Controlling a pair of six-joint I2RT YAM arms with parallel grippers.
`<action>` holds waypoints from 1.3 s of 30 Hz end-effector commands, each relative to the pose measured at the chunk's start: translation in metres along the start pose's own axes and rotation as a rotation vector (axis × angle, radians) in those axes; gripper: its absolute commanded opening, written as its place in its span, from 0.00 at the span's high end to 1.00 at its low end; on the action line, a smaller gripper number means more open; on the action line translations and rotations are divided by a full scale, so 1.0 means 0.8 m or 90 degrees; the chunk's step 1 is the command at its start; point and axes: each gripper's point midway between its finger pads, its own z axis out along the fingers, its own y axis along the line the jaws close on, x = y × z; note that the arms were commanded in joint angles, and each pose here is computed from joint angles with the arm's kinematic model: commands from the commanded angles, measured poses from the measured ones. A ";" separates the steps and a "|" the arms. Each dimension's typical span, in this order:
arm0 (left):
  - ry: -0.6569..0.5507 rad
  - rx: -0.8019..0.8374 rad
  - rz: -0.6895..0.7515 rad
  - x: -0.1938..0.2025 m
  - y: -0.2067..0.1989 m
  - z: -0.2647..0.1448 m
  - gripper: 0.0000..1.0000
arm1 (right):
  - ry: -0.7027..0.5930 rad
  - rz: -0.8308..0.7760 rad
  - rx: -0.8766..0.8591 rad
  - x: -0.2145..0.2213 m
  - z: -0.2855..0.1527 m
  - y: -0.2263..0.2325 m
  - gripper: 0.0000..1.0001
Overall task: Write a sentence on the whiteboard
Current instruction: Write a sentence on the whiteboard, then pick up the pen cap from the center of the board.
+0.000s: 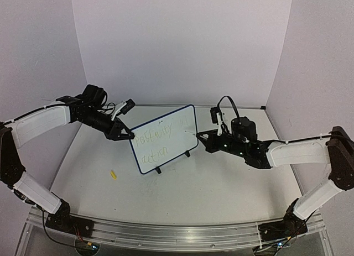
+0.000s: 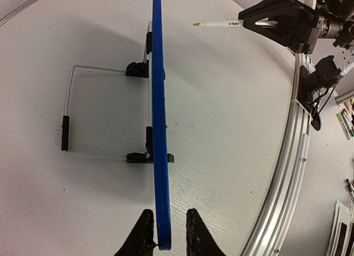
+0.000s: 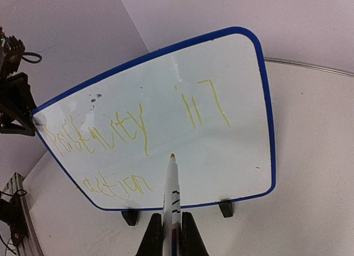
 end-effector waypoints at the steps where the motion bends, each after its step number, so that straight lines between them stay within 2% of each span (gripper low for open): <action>1: -0.022 -0.021 0.016 -0.012 -0.007 -0.017 0.68 | -0.041 -0.015 0.032 -0.019 -0.016 -0.008 1.00; 6: -0.044 -0.050 0.027 -0.019 -0.008 -0.031 0.47 | -0.052 -0.010 0.035 -0.024 -0.025 -0.009 1.00; 15: -0.103 -0.122 0.058 -0.036 -0.010 -0.066 0.24 | -0.072 0.000 0.027 -0.034 -0.043 -0.004 1.00; 18: -0.154 -0.166 0.075 -0.052 -0.014 -0.092 0.20 | -0.074 0.000 0.016 -0.037 -0.048 0.001 1.00; 23: -0.307 -0.223 0.038 -0.084 -0.027 -0.148 0.19 | -0.072 -0.007 -0.017 -0.047 -0.061 0.017 1.00; 27: -0.366 -0.288 -0.150 -0.057 0.000 -0.164 0.19 | -0.068 -0.004 -0.002 -0.051 -0.076 0.015 1.00; 32: -0.377 -0.475 -0.493 0.054 0.069 -0.174 0.20 | -0.068 0.011 0.027 -0.055 -0.089 0.007 1.00; 34: -0.353 -0.528 -0.590 0.105 0.086 -0.162 0.22 | -0.065 0.017 0.027 -0.056 -0.093 0.008 1.00; 36: -0.324 -0.539 -0.654 0.135 0.093 -0.144 0.24 | -0.065 0.021 0.020 -0.059 -0.097 0.011 1.00; 39: -0.238 -0.544 -0.728 0.171 0.100 -0.109 0.26 | -0.063 0.021 0.014 -0.059 -0.101 0.014 1.00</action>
